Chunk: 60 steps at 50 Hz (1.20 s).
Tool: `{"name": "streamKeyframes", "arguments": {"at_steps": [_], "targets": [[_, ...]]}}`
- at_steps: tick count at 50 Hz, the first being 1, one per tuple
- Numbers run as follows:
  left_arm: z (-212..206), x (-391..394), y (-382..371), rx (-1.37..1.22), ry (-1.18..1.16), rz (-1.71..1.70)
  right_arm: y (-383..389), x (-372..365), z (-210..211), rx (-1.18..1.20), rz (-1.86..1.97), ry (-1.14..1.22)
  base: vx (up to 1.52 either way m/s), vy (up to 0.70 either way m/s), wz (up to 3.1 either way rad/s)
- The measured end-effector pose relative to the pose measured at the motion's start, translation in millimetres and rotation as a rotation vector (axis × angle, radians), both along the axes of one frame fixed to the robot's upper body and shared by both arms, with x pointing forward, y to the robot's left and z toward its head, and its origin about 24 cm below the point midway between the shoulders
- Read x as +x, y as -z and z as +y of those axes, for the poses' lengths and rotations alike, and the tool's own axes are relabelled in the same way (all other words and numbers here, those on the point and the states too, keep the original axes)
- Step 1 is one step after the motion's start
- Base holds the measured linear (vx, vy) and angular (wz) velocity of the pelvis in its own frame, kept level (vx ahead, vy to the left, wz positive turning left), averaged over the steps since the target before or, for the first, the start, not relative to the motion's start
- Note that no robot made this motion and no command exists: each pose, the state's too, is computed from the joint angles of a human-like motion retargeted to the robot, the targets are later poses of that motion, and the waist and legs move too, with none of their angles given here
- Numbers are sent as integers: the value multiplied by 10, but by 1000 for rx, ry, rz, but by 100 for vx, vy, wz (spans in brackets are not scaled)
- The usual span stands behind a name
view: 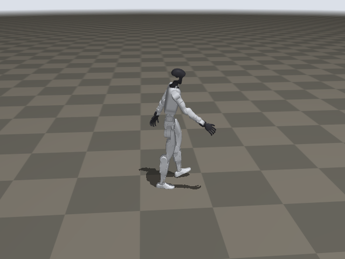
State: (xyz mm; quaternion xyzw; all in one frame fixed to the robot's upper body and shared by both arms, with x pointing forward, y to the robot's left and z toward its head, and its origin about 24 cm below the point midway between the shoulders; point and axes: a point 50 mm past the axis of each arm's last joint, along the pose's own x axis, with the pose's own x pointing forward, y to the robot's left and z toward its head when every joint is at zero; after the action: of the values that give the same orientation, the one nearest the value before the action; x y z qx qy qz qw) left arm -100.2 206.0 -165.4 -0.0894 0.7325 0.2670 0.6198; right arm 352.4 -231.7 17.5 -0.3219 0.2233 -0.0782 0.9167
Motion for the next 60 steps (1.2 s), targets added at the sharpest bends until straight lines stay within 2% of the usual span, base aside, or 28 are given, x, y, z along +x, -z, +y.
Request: {"name": "streamKeyframes", "arguments": {"at_steps": [4, 8, 12, 17, 21, 26, 30, 34, 39, 45, 53, 60], "targets": [[-37, -38, -2, -59, 1, -1, -37, 11, -35, 33, -1, 6, -39, -11, 40], [97, 257, 42, 9, 2, -40, 301, -255, -130, 47, 132, 22, -34, -6, 58], [261, 831, 73, 123, 28, -134, 845, -806, -221, 37, 333, 57, -33, 0, 66], [369, 1994, -60, 196, 76, -412, 1426, -1706, -273, 27, 616, 104, -39, 7, 52], [401, 3077, -491, 209, 134, -730, 1686, -2367, -260, 49, 817, 130, -51, 8, 23], [491, 4150, -1402, 271, 279, -1104, 1837, -2993, -180, 98, 1004, 130, -57, 2, 0], [590, 4598, -2118, 362, 397, -1326, 1895, -3406, -66, 144, 1141, 96, -53, 3, -20], [586, 4755, -2504, 381, 440, -1468, 1902, -3742, 1, 196, 1258, 64, -50, 29, -14], [511, 4693, -2436, 276, 443, -1518, 1893, -3926, 46, 255, 1327, 53, -45, 2, -62], [445, 4208, -1672, 151, 397, -1346, 1906, -3621, -8, 199, 1226, 110, -36, -7, -64], [378, 2637, -340, 89, 231, -789, 1630, -2074, -136, 44, 750, 144, -41, -16, -63], [79, 959, 111, 4, 152, -269, 798, -678, -75, -7, 294, 47, -46, -18, -34]]}}
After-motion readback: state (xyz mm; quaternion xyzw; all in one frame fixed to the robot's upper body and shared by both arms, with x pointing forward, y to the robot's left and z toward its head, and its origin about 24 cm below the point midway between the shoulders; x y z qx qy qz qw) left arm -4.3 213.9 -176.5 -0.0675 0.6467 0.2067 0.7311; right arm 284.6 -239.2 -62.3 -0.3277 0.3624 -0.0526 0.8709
